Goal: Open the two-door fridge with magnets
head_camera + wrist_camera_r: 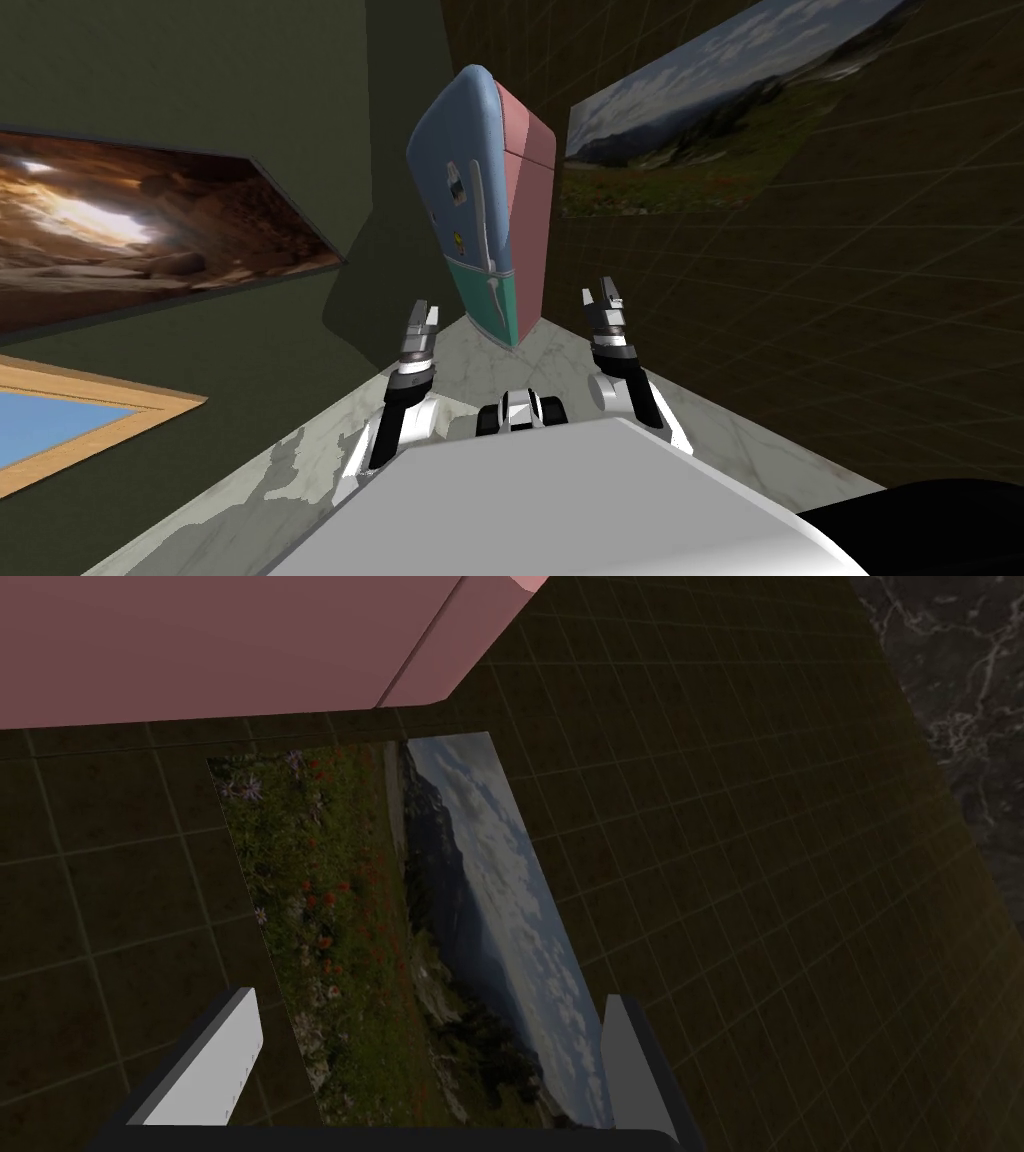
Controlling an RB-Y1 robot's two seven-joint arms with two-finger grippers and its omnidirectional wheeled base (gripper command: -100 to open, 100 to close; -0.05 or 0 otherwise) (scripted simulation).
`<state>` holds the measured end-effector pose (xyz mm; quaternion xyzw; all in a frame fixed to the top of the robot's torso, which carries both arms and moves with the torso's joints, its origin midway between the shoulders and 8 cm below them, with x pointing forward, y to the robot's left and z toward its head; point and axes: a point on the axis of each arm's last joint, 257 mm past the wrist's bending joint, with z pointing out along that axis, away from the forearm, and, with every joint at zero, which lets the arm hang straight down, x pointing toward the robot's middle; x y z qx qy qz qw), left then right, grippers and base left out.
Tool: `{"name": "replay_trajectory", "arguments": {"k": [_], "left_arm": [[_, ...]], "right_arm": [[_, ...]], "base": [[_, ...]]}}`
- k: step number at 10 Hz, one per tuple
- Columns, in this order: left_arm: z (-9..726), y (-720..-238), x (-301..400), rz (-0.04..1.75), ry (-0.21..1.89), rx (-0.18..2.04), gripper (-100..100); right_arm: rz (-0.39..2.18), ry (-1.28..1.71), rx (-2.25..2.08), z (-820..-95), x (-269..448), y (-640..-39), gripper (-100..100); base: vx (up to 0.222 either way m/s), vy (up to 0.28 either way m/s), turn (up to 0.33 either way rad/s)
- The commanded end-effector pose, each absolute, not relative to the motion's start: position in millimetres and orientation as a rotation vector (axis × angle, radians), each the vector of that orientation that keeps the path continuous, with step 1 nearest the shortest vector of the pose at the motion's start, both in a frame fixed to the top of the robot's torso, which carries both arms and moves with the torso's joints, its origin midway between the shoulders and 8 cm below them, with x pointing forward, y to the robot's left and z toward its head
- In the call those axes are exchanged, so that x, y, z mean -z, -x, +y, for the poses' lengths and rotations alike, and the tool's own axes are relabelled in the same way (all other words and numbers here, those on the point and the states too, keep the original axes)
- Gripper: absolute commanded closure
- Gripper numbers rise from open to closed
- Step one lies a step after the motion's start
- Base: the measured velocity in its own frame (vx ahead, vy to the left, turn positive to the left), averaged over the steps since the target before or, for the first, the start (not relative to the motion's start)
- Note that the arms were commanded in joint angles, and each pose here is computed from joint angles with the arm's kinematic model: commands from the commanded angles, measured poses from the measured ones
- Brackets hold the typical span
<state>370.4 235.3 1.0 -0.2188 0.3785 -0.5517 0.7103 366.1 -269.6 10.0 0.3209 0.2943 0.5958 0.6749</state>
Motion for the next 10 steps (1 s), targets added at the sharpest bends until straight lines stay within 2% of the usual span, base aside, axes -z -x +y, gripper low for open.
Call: {"name": "replay_trajectory", "arguments": {"k": [1, 10], "left_arm": [[236.9, -384.1, 16.6, 0.89, 0.498, 1.175, -100], [241.9, -427.1, 79.2, 1.097, 0.455, 1.0, -100]], "right_arm": [[0.662, -0.722, -1.34, -269.6, -10.0, -366.1, 0], [0.662, -0.722, -1.34, -269.7, -10.1, -366.1, 0]], "base": [[0.214, -0.037, -0.067], [0.185, -0.061, -0.057]]}}
